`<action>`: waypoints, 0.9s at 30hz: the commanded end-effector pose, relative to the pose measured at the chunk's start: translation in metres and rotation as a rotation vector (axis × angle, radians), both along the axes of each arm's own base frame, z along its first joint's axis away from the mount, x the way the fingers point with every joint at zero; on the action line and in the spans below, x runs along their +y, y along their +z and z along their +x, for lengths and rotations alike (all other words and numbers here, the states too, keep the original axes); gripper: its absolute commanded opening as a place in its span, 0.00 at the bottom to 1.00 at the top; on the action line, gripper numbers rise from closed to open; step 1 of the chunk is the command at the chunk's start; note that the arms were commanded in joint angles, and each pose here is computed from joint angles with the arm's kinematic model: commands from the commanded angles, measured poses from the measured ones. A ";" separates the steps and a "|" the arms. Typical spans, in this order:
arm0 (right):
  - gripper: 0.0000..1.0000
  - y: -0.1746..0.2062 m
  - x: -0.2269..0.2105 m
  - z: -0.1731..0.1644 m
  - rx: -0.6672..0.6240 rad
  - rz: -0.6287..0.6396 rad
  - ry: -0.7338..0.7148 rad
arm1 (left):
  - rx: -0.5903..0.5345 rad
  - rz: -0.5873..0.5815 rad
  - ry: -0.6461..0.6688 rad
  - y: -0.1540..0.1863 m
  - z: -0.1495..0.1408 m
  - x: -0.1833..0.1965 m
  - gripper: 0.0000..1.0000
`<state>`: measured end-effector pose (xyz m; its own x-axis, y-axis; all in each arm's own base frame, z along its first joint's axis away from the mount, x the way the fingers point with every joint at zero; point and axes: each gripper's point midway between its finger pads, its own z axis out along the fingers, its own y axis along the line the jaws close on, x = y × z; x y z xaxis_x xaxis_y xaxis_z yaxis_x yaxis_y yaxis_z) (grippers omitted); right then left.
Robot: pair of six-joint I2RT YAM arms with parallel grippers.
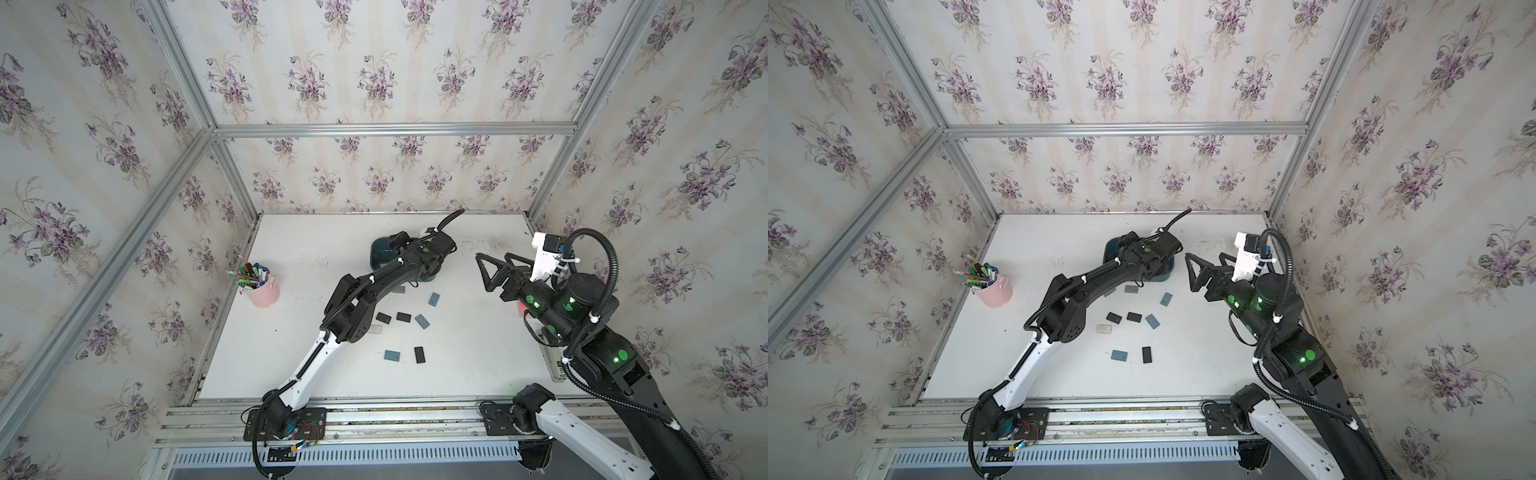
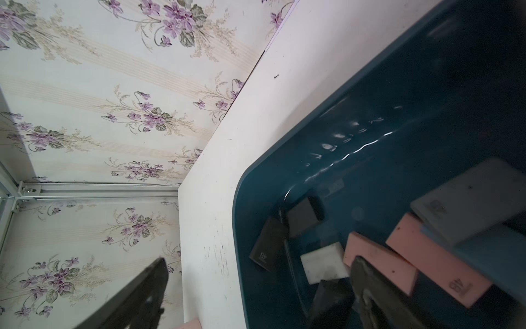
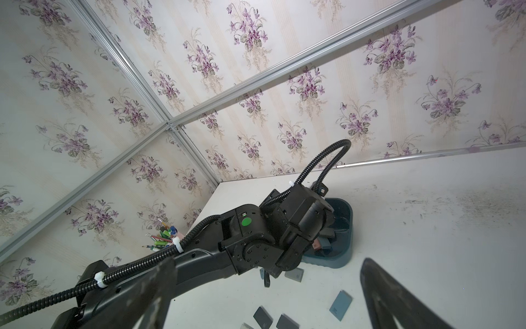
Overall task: Put the eraser in the storage box
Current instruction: Adjust the eraser at the center of the board.
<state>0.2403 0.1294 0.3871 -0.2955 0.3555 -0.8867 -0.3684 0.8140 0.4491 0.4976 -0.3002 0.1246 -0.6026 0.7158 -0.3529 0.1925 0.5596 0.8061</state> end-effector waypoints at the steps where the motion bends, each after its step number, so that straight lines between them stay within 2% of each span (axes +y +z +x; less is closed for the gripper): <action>1: 1.00 0.009 0.001 -0.001 -0.020 0.026 0.004 | -0.027 -0.018 0.004 0.010 0.002 -0.001 0.99; 6: 1.00 0.009 0.000 0.000 -0.021 0.023 -0.001 | -0.038 -0.110 0.020 0.031 -0.003 -0.002 0.99; 11: 1.00 0.001 -0.001 0.006 0.012 0.014 -0.026 | -0.025 -0.347 0.046 0.072 -0.013 -0.001 0.99; 16: 1.00 -0.018 0.001 0.019 0.097 -0.012 -0.057 | 0.004 -0.592 0.109 0.103 -0.026 0.018 0.99; 19: 1.00 -0.043 0.008 0.031 0.201 -0.055 -0.063 | 0.054 -0.705 0.163 0.112 -0.036 0.033 0.99; 23: 1.00 -0.099 0.024 0.052 0.393 -0.138 -0.053 | 0.136 -0.830 0.264 0.115 -0.053 0.059 0.99; 27: 1.00 -0.160 0.039 0.067 0.543 -0.191 -0.035 | 0.181 -0.880 0.334 0.114 -0.075 0.081 0.99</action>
